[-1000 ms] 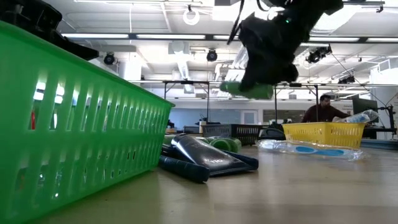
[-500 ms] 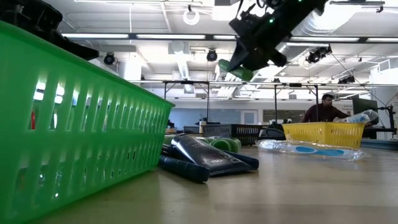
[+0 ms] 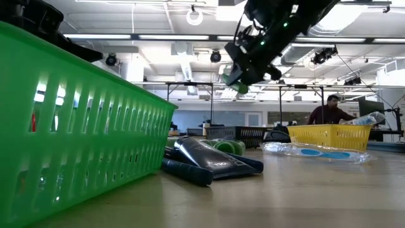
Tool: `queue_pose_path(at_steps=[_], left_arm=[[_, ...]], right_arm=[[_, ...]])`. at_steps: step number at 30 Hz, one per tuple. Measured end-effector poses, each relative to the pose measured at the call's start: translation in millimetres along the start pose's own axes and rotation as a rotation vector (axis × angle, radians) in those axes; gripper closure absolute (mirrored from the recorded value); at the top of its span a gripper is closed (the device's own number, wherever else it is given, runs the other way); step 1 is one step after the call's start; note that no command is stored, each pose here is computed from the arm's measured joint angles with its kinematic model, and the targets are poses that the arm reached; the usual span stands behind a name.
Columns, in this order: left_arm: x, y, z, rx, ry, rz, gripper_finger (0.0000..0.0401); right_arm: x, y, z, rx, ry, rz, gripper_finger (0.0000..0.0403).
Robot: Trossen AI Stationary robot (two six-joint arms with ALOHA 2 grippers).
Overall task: Pick & Place Travel size toiletries
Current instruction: Put the shampoo into the black bin
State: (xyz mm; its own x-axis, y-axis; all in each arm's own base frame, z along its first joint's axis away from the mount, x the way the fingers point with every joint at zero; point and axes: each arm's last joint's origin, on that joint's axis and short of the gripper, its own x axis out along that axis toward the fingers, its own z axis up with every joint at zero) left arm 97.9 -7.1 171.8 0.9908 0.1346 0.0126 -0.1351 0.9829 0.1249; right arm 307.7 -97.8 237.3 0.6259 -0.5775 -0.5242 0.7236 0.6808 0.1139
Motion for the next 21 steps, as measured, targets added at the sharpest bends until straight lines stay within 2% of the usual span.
queue_pose_path(at_steps=[10, 21], left_arm=[[0.0, 0.3, -0.1, 0.007, 0.002, 0.011, 0.0398], [0.0, 0.4, -0.1, 0.008, 0.003, 0.014, 0.0398]], right_arm=[[48.0, -14.2, -17.8, 0.021, 0.064, -0.036, 0.0236], [67.9, -19.7, -40.3, 0.014, 0.178, -0.073, 0.0236]])
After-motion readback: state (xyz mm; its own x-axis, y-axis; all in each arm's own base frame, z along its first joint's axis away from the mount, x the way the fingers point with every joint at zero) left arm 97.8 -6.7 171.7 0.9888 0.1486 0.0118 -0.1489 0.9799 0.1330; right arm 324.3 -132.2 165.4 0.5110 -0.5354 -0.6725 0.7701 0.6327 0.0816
